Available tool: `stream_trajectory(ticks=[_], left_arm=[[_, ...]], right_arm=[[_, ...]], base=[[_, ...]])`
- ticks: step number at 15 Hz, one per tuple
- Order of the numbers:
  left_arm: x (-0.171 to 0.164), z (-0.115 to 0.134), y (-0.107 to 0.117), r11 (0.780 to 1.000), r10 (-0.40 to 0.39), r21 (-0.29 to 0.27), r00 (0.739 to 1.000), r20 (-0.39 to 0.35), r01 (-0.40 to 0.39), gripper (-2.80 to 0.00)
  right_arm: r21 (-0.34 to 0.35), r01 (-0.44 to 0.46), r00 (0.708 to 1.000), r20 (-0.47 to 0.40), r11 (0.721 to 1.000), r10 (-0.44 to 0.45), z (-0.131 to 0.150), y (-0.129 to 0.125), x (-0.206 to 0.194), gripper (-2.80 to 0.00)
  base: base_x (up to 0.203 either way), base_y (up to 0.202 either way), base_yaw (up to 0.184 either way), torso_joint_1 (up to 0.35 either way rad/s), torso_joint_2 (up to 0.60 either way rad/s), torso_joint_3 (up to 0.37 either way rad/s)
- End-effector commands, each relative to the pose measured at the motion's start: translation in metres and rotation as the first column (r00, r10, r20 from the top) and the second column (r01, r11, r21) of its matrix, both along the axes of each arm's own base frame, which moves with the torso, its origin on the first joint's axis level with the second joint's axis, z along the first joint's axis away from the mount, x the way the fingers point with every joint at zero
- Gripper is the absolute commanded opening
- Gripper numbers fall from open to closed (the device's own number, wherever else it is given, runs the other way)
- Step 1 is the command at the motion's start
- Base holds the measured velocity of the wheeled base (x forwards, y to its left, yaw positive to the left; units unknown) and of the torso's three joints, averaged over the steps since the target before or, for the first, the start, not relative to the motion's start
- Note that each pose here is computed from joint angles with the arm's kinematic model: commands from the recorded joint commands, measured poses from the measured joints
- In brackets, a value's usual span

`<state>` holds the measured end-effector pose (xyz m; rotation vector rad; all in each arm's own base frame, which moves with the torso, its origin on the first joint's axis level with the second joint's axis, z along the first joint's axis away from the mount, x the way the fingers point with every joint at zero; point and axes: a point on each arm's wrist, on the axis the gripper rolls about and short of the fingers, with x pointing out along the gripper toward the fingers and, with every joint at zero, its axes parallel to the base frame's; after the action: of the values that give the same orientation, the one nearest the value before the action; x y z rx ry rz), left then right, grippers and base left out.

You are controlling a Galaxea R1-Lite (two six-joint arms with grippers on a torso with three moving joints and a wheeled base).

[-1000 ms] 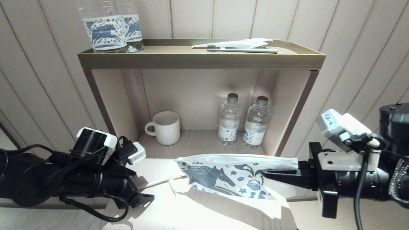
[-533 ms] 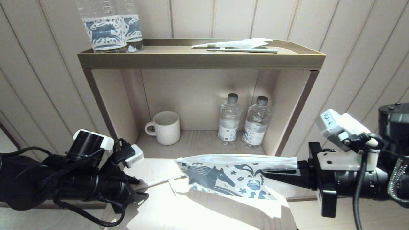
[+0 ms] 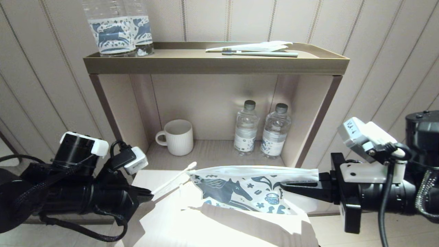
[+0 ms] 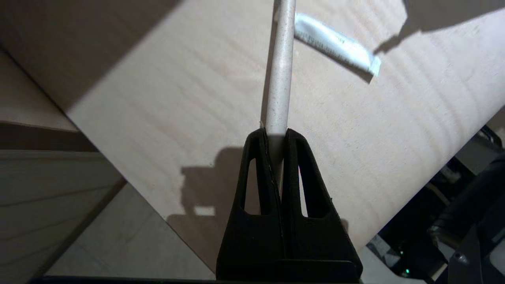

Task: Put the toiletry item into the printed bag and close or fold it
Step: Pick up a toothbrush, then place the toothbrush in the storage bag

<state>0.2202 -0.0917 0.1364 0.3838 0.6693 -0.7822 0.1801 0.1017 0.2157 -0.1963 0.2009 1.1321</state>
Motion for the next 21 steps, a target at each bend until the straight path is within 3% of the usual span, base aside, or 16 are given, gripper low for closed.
stream_trajectory(ticks=[1, 6, 10, 14, 18, 21], left_arm=[[-0.007, 0.019, 0.002, 0.999, -0.003, -0.031, 0.997, 0.077, 0.005, -2.80], [-0.004, 0.048, -0.003, 0.997, -0.011, -0.074, 0.984, 0.179, 0.024, -2.80], [-0.004, 0.073, -0.014, 0.991, -0.051, -0.109, 0.963, 0.266, 0.083, -2.80], [-0.001, 0.101, -0.042, 0.967, -0.149, -0.145, 0.925, 0.350, 0.210, -2.80], [0.004, 0.104, -0.059, 0.955, -0.194, -0.140, 0.910, 0.366, 0.261, -2.80], [0.003, 0.097, -0.071, 0.940, -0.282, -0.069, 0.877, 0.388, 0.333, -2.80]], right_arm=[[0.001, -0.004, 1.000, 0.005, 1.000, 0.004, 0.000, 0.000, 0.000, -2.80], [-0.032, -0.014, 1.000, 0.019, 0.999, 0.015, -0.009, -0.001, -0.002, -2.80], [-0.033, -0.018, 0.994, 0.106, 0.999, 0.022, -0.014, 0.001, 0.001, -2.80], [-0.025, 0.114, 0.960, 0.258, 0.993, -0.104, -0.025, 0.013, 0.030, -2.80], [-0.028, 0.167, 0.923, 0.357, 0.986, -0.146, -0.030, 0.019, 0.042, -2.80], [-0.034, 0.163, 0.911, 0.388, 0.986, -0.137, -0.036, 0.020, 0.044, -2.80]], base=[[0.000, 0.000, 0.000, 0.000, 0.00, 0.000], [0.000, 0.000, 0.000, 0.000, 0.00, 0.000], [0.000, 0.000, 0.000, 0.000, 0.00, 0.000], [0.000, 0.000, 0.000, 0.000, 0.00, 0.000], [0.000, 0.000, 0.000, 0.000, 0.00, 0.000], [0.000, 0.000, 0.000, 0.000, 0.00, 0.000]])
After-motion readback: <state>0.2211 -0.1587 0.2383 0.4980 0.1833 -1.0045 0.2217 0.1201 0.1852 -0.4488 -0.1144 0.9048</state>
